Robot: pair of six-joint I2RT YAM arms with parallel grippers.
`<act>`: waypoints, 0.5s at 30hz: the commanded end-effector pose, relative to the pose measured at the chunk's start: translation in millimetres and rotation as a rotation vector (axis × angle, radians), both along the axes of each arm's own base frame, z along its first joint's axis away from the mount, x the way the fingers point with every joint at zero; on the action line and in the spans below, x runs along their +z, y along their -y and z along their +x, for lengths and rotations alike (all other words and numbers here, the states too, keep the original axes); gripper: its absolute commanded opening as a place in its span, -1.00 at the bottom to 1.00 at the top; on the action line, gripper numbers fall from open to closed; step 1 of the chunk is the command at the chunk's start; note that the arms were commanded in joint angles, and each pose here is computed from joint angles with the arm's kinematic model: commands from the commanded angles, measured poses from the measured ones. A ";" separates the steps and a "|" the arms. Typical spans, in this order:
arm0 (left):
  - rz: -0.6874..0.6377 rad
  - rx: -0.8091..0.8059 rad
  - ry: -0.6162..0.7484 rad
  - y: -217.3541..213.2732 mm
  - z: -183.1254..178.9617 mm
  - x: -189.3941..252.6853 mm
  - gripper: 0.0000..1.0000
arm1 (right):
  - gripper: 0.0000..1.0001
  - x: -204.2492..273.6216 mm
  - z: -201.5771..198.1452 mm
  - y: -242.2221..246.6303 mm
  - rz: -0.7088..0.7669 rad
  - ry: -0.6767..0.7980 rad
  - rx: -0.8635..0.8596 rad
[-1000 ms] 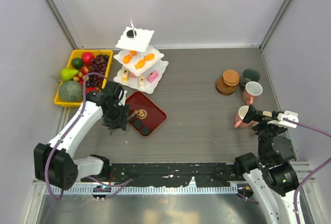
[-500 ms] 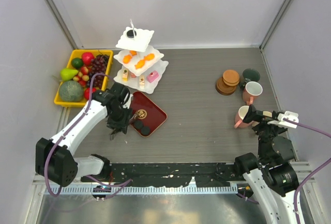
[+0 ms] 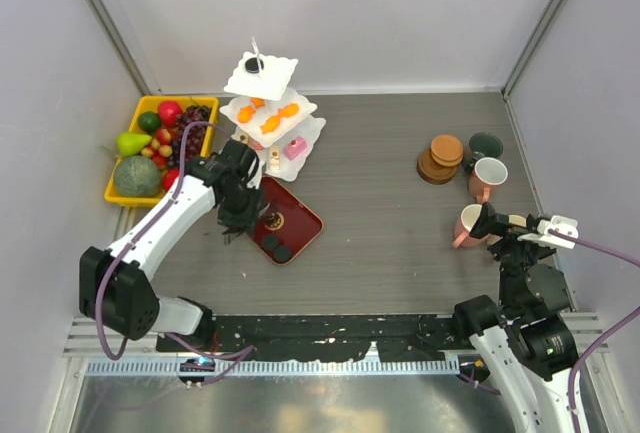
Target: Serve the afternoon tea
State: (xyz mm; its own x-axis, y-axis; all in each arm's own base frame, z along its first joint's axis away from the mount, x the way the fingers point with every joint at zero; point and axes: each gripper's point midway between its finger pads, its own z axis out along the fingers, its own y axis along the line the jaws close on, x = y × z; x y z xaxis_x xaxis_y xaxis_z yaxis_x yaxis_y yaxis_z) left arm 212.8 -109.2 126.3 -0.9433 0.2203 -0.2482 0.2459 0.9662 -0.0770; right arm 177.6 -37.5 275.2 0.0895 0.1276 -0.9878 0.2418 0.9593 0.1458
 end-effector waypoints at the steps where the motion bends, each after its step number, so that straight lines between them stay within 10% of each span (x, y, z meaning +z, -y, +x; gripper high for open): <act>1: -0.048 -0.013 0.079 17.9 32.2 11.1 -0.28 | 0.91 10.0 -0.8 1.9 0.012 0.043 -0.010; 15: -0.013 -0.017 0.045 9.8 20.0 2.6 0.15 | 0.91 9.6 -0.2 1.2 0.011 0.041 -0.007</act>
State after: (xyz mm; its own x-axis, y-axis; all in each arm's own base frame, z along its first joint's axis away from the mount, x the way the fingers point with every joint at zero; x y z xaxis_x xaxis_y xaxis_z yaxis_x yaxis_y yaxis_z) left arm 234.8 -118.4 116.1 -0.9447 0.2229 -0.2406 0.2463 0.9665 -0.0716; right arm 177.6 -37.5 275.2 0.0895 0.1276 -0.9878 0.2414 0.9594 0.1458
